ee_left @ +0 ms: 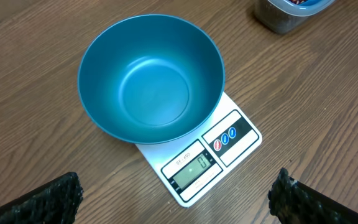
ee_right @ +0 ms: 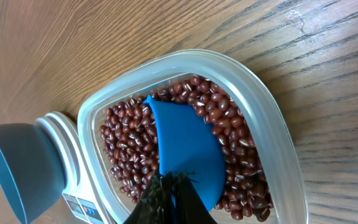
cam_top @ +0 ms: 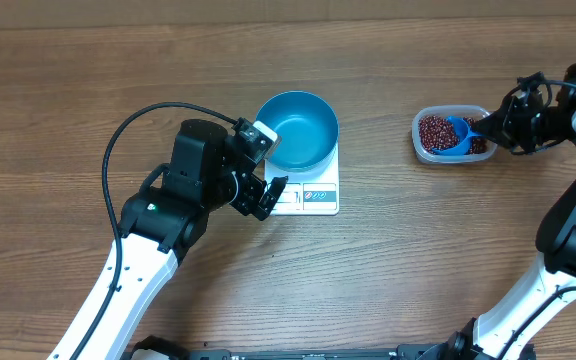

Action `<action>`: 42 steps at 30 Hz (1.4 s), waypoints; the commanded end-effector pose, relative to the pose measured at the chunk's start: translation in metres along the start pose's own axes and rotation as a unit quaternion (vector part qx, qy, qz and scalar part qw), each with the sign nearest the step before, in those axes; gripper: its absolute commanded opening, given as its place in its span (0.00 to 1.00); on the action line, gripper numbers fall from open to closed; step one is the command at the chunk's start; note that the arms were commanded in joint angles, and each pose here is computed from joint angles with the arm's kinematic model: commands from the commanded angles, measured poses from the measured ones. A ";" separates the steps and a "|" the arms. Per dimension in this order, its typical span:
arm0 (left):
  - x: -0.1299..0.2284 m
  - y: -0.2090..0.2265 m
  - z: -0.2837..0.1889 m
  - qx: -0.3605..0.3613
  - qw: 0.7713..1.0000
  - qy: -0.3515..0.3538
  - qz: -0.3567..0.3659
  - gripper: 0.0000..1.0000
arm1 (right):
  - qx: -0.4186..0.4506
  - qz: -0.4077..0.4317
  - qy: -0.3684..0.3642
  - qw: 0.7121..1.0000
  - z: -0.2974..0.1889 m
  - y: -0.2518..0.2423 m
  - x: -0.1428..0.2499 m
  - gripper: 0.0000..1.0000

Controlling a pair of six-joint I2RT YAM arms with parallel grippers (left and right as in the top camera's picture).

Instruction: Scoop item into bowl and weigh 150g on scale

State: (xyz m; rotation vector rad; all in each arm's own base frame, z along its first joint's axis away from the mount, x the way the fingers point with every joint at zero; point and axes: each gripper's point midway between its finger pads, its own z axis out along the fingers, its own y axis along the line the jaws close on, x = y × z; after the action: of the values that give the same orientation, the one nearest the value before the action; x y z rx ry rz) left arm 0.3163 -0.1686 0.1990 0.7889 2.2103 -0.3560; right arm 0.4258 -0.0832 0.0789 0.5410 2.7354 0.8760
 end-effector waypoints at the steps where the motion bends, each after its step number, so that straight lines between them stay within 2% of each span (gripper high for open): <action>1: -0.010 0.000 -0.003 -0.002 1.000 -0.012 -0.003 1.00 | 0.060 0.022 0.042 0.997 0.015 -0.046 0.021 0.04; 15: -0.011 0.001 -0.003 -0.002 1.000 -0.014 -0.003 1.00 | -0.053 0.032 0.035 0.997 0.008 -0.017 0.020 0.04; 42: -0.012 0.000 -0.003 0.001 1.000 -0.016 -0.002 1.00 | -0.157 0.037 0.016 0.987 -0.008 0.007 0.015 0.04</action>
State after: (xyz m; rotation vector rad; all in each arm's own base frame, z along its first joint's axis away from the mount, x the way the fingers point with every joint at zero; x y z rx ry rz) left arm 0.3169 -0.1688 0.1997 0.7882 2.2065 -0.3558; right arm 0.4152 -0.0744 0.0875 0.5757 2.5804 1.2541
